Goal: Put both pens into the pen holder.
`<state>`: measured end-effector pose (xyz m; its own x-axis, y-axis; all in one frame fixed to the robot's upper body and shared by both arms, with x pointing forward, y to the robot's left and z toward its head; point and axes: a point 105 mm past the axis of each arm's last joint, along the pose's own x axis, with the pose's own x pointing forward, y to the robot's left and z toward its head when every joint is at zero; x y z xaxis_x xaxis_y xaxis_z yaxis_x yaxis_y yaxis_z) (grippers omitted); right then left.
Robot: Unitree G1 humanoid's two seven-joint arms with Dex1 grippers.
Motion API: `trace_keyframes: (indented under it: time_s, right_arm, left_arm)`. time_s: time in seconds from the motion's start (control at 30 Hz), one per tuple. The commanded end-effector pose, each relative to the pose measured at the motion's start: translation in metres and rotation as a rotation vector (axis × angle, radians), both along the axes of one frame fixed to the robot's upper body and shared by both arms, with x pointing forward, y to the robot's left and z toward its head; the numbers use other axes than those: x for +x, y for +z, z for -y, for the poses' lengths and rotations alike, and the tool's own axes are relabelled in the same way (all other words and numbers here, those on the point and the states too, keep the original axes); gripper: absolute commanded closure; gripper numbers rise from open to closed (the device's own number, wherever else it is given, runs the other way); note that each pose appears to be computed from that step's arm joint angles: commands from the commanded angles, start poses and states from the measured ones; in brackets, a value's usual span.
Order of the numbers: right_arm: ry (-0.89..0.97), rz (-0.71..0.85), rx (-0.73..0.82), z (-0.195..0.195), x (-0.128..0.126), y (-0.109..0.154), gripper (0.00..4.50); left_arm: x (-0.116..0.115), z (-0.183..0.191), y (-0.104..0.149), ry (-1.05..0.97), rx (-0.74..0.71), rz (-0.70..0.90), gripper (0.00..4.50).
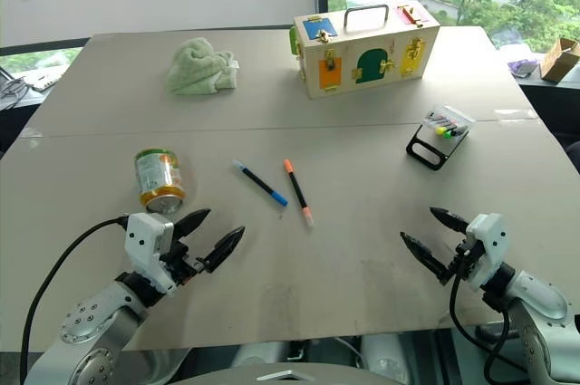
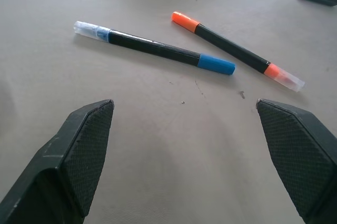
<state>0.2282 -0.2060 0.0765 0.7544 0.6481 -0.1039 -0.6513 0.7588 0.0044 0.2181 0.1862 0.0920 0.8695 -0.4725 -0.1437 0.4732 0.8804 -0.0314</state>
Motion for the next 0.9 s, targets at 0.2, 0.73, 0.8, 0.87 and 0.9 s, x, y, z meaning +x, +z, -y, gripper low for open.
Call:
trace_keyframes:
  time_s: [0.2,0.73,0.8,0.87,0.9]
  right_arm:
    - [0.02,0.044,0.018,-0.001,0.003,0.013,0.0]
    - [0.044,0.056,0.029,-0.008,0.004,0.017,0.0]
    - [0.08,0.087,0.048,-0.014,0.002,0.025,0.0]
    - [0.127,0.12,0.057,-0.023,0.001,0.034,0.0]
    - [0.16,0.137,0.065,-0.029,0.0,0.04,0.0]
  left_arm:
    - [-0.006,0.011,0.009,-0.035,-0.007,0.032,0.03]
    - [0.002,0.012,0.019,0.054,-0.096,0.035,0.03]
    - [0.009,0.009,0.024,0.139,-0.172,0.017,0.03]
    - [0.016,0.012,0.03,0.186,-0.225,0.009,0.03]
    - [0.02,0.015,0.033,0.191,-0.244,0.008,0.03]
